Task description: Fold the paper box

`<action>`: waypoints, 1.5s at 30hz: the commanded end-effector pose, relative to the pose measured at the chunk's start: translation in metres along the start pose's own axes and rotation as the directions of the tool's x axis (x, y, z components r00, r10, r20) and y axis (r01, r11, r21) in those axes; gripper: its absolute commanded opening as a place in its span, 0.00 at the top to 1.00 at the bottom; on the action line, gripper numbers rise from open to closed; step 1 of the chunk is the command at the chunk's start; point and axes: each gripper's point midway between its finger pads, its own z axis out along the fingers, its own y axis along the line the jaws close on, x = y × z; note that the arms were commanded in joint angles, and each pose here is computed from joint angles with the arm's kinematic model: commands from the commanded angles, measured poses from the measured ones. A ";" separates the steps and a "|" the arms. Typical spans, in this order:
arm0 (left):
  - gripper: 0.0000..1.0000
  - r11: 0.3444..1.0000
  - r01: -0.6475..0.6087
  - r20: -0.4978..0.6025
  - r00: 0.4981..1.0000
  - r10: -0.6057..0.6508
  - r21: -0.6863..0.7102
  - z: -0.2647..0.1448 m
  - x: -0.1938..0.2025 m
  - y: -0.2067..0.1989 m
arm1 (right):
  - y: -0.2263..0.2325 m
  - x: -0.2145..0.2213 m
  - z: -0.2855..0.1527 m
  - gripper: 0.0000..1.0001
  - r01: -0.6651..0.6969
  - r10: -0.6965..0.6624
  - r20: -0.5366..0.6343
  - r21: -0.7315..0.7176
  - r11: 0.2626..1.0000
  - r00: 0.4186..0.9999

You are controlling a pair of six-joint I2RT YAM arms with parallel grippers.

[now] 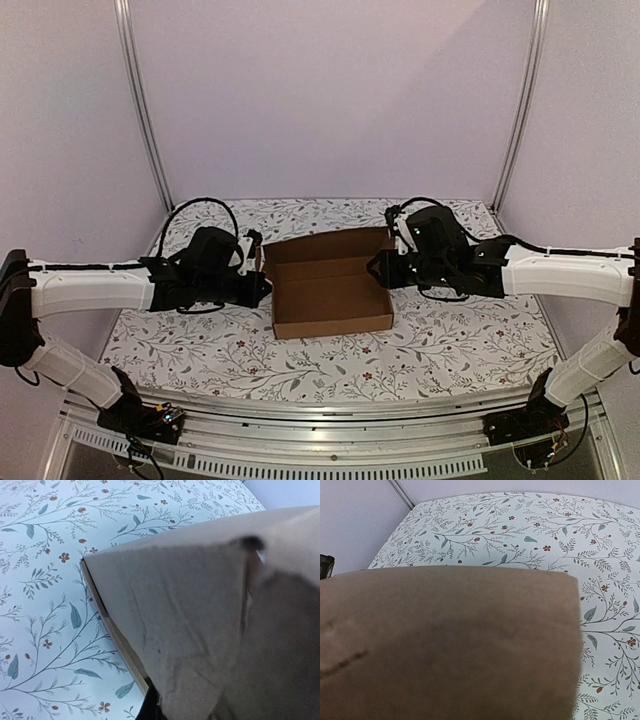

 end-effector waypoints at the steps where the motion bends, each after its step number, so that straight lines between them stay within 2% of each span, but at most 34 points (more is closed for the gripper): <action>1: 1.00 0.965 -0.158 0.008 0.987 0.160 0.210 -0.002 0.003 -0.057 | 0.048 0.023 0.000 0.67 0.093 -0.107 -0.067 -0.187 0.978 0.992; 9: 1.00 0.971 -0.134 -0.017 0.990 0.140 0.200 0.001 0.014 -0.051 | 0.020 0.064 -0.003 0.66 0.081 -0.101 -0.142 -0.139 0.987 0.985; 17: 1.00 0.976 -0.087 -0.058 0.993 0.100 0.198 0.003 0.029 -0.047 | -0.005 0.098 -0.009 0.64 0.044 -0.058 -0.170 -0.084 0.996 0.984; 28: 0.99 0.982 0.051 -0.231 0.973 -0.008 0.182 -0.010 0.076 -0.045 | -0.022 0.119 -0.031 0.58 0.027 -0.040 -0.222 -0.062 0.998 0.974; 34: 0.87 0.977 0.086 -0.232 0.972 -0.039 0.197 -0.038 0.073 -0.049 | 0.006 0.091 -0.066 0.58 0.091 -0.128 -0.206 -0.179 0.980 0.970; 37: 0.83 0.972 0.065 -0.197 0.980 -0.019 0.226 -0.059 0.054 -0.059 | 0.025 0.057 -0.091 0.64 0.168 -0.205 -0.155 -0.224 0.960 0.966; 40: 0.81 0.967 0.013 -0.143 0.989 0.024 0.253 -0.080 0.026 -0.072 | 0.044 0.010 -0.114 0.69 0.238 -0.252 -0.031 -0.234 0.943 0.967; 42: 0.80 0.966 -0.035 -0.081 0.995 0.058 0.255 -0.092 0.003 -0.078 | 0.047 -0.022 -0.121 0.73 0.280 -0.274 0.057 -0.182 0.943 0.960; 44: 0.78 0.972 -0.084 -0.015 0.996 0.090 0.219 -0.100 -0.022 -0.077 | 0.049 -0.046 -0.116 0.82 0.318 -0.307 0.101 -0.121 0.940 0.946; 45: 0.72 0.979 -0.095 0.016 0.996 0.093 0.180 -0.102 -0.035 -0.073 | 0.053 -0.058 -0.114 0.88 0.335 -0.321 0.122 -0.112 0.936 0.939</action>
